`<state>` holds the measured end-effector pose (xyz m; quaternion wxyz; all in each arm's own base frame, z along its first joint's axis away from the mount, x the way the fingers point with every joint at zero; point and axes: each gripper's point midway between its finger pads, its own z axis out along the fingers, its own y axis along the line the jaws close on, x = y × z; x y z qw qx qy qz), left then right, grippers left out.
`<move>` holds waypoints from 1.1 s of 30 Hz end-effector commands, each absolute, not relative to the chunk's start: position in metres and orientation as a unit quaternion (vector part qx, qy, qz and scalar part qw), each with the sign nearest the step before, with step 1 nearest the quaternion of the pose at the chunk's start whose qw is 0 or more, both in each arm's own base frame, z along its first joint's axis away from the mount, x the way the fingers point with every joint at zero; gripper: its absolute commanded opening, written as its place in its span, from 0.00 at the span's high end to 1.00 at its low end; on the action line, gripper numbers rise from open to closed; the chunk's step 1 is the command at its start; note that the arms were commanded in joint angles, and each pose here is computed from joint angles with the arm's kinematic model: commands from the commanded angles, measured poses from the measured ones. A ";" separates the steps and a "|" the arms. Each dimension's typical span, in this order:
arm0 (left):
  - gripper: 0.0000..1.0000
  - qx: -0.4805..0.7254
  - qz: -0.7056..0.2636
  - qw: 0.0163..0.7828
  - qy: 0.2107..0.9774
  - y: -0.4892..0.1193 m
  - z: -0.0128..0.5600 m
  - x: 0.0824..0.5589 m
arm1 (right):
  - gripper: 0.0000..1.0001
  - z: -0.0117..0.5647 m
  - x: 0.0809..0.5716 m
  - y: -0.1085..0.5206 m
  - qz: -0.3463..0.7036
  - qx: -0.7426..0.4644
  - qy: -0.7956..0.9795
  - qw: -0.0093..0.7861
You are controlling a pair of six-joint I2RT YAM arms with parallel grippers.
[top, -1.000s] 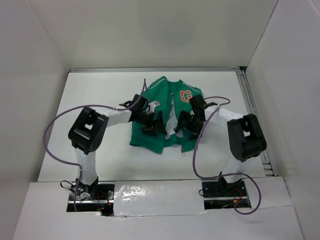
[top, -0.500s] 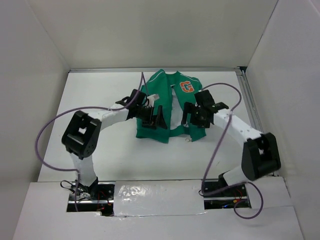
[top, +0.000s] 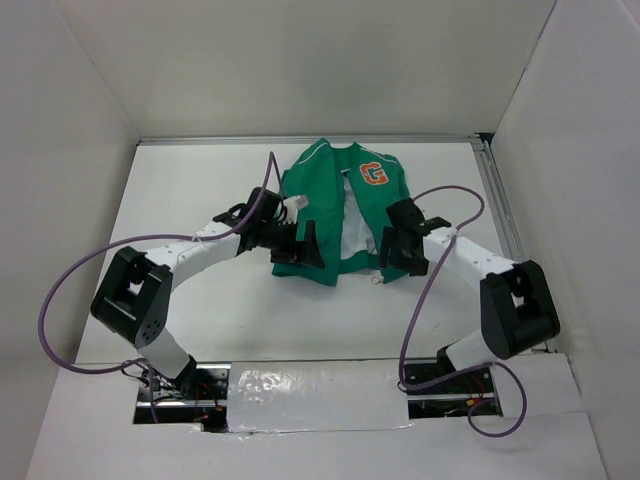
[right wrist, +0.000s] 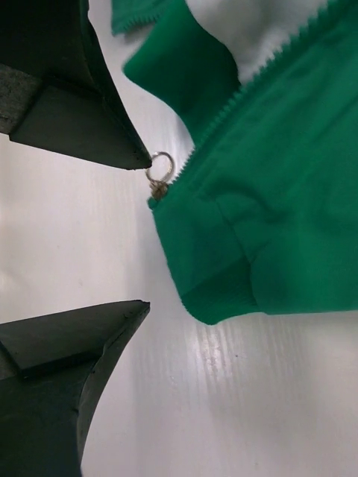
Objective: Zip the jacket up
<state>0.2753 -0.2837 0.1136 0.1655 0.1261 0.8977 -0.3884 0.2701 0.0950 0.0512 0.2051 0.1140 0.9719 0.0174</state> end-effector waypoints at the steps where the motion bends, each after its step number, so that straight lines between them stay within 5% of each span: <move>1: 0.01 0.134 -0.389 0.179 0.894 -0.284 0.121 0.277 | 0.22 0.050 0.289 0.093 -0.014 0.108 0.971 0.215; 16: 0.01 0.135 -0.371 0.172 0.902 -0.283 0.104 0.283 | 0.25 0.012 0.284 0.105 -0.050 0.035 0.986 0.153; 26: 0.01 0.142 -0.373 0.176 0.900 -0.284 0.104 0.285 | 0.20 0.056 0.289 0.121 -0.019 0.005 0.970 0.241; 33: 0.01 0.142 -0.367 0.178 0.902 -0.283 0.100 0.287 | 0.21 0.034 0.293 0.118 -0.045 -0.007 0.978 0.204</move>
